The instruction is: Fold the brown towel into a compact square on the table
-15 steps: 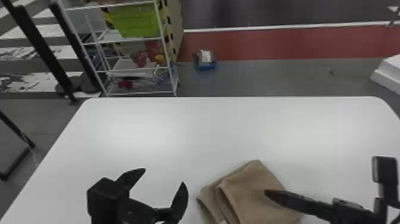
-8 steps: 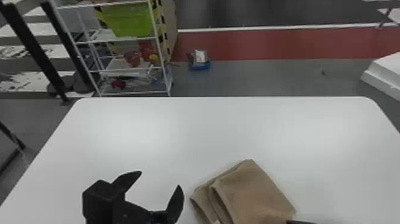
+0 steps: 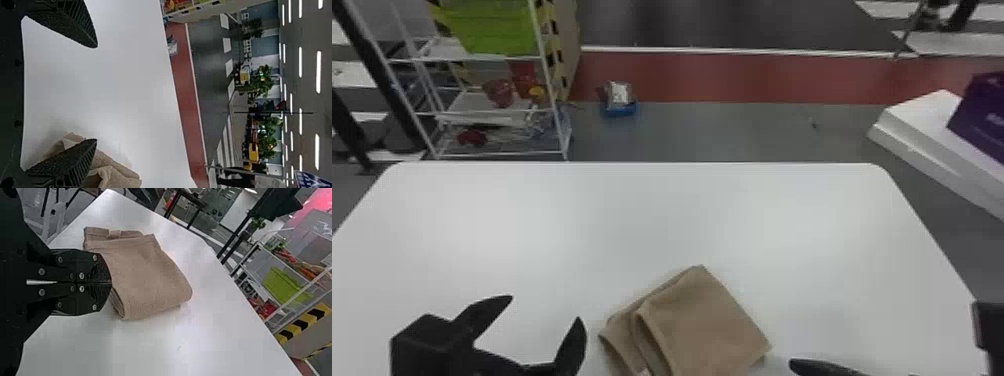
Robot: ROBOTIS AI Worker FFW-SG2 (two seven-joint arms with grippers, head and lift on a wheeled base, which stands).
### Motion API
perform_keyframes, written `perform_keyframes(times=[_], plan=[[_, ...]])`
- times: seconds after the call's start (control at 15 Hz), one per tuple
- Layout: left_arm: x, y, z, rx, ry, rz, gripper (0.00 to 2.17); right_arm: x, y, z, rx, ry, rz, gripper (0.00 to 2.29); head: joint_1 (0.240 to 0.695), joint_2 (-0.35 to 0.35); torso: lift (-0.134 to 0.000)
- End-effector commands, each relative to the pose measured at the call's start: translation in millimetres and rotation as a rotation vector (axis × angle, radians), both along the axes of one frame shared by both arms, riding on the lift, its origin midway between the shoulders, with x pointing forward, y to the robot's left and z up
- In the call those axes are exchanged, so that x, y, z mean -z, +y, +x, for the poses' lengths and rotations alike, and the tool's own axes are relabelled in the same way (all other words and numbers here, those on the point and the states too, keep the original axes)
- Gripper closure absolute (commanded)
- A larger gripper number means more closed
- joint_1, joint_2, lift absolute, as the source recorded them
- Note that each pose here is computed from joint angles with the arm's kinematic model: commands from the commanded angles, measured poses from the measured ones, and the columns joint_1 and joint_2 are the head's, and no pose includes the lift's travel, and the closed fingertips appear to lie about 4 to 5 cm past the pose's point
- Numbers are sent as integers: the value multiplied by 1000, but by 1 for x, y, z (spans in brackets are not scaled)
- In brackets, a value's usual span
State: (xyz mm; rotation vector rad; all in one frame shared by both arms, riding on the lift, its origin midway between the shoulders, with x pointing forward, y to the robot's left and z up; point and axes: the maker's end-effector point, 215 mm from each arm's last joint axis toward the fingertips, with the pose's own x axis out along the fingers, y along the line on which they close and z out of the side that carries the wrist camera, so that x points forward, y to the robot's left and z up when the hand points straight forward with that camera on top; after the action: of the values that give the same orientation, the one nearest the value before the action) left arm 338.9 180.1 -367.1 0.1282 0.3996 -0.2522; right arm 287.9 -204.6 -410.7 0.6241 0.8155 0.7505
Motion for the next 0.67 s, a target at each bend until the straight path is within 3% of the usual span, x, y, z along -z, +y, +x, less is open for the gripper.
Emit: perform_keyframes(times=[0.0, 0.2, 0.6], plan=[[1, 3, 0, -4, 0, 3, 19, 11, -10, 6, 10, 18, -20, 2017, 695, -44, -124], [2, 3, 2, -4, -2, 2, 19, 22, -11, 9, 6, 43, -39, 2020, 695, -58, -124], [2, 4, 6, -1, -4, 2, 19, 42, -9, 46, 16, 60, -67, 2017, 695, -64, -124]])
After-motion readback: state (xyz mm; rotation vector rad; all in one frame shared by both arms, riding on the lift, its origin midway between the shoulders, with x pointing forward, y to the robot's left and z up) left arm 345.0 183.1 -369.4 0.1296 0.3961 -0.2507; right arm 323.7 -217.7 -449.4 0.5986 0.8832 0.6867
